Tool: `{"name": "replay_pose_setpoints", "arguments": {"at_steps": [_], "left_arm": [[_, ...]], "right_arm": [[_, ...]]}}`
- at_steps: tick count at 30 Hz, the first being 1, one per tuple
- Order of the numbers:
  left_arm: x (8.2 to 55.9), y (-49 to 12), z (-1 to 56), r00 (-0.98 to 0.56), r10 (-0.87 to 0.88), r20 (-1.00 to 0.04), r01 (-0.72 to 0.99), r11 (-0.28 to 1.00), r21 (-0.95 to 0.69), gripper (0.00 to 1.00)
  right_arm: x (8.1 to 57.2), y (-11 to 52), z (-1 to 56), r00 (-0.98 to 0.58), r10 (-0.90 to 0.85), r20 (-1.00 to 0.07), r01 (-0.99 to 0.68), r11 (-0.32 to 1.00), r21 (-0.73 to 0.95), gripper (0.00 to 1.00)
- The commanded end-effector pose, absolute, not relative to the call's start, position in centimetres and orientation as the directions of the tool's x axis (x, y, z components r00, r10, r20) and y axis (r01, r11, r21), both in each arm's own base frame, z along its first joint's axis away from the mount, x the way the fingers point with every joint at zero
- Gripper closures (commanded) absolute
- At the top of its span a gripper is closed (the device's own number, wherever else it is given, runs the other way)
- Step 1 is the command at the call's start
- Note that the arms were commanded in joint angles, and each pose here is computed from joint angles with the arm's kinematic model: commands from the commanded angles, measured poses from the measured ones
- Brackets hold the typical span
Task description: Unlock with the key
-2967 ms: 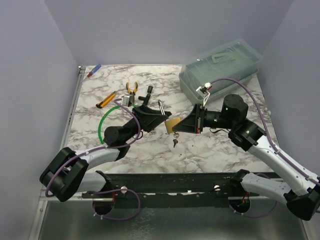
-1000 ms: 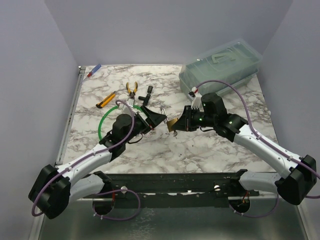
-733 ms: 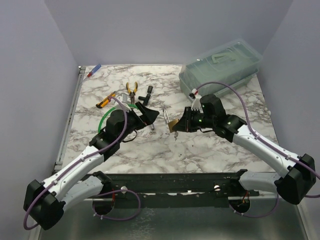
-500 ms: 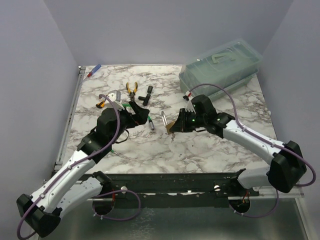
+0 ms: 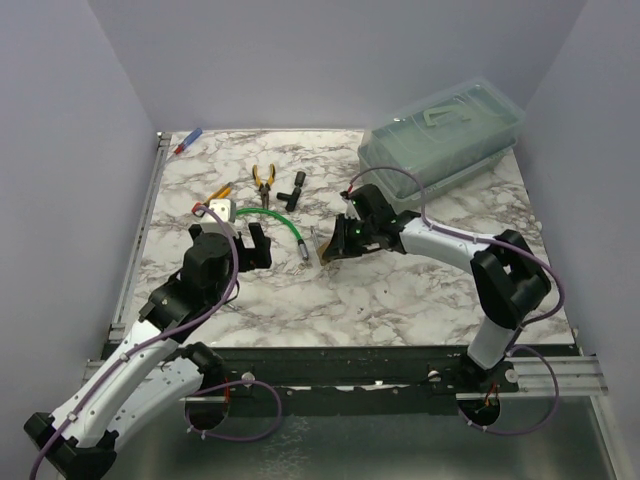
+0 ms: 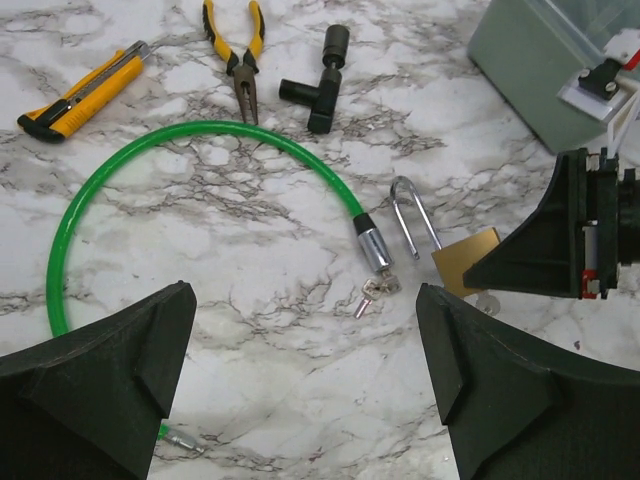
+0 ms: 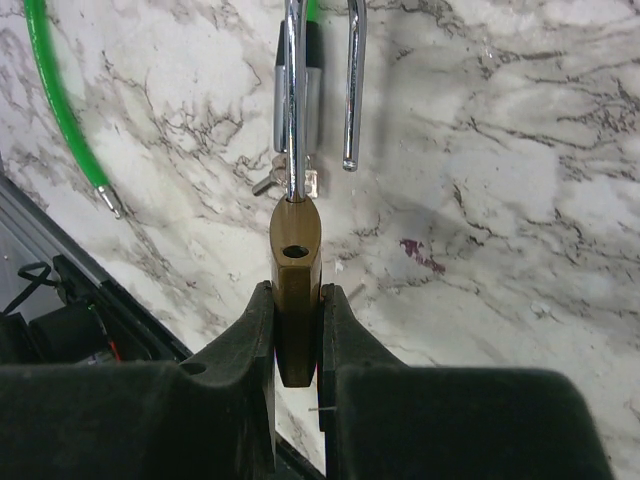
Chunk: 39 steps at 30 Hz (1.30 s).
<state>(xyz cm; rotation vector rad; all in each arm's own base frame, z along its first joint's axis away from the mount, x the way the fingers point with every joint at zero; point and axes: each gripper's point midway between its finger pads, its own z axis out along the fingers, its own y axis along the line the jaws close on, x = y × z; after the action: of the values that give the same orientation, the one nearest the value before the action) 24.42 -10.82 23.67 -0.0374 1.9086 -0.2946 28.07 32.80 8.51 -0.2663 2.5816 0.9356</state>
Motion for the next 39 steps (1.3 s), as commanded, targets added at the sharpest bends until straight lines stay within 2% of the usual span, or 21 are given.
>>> {"name": "replay_pose_setpoints", "arguments": {"at_steps": [1, 22, 39], "left_arm": [[24.8, -9.8, 23.3, -0.327, -0.106, -0.939, 0.100, 0.984, -0.146, 0.01], [25.3, -10.5, 22.6, -0.347, -0.084, -0.934, 0.122, 0.984, -0.133, 0.01], [25.4, -10.7, 22.2, -0.358, -0.078, -0.930, 0.125, 0.984, -0.130, 0.01]], "right_arm": [[30.9, 35.0, 10.9, -0.867, -0.029, -0.498, -0.372, 0.703, 0.606, 1.00], [32.5, 30.0, 5.7, -0.904, 0.027, -0.426, -0.257, 0.761, 0.596, 1.00], [34.8, 31.0, 3.9, -0.911, 0.079, -0.404, -0.204, 0.765, 0.610, 0.98]]}}
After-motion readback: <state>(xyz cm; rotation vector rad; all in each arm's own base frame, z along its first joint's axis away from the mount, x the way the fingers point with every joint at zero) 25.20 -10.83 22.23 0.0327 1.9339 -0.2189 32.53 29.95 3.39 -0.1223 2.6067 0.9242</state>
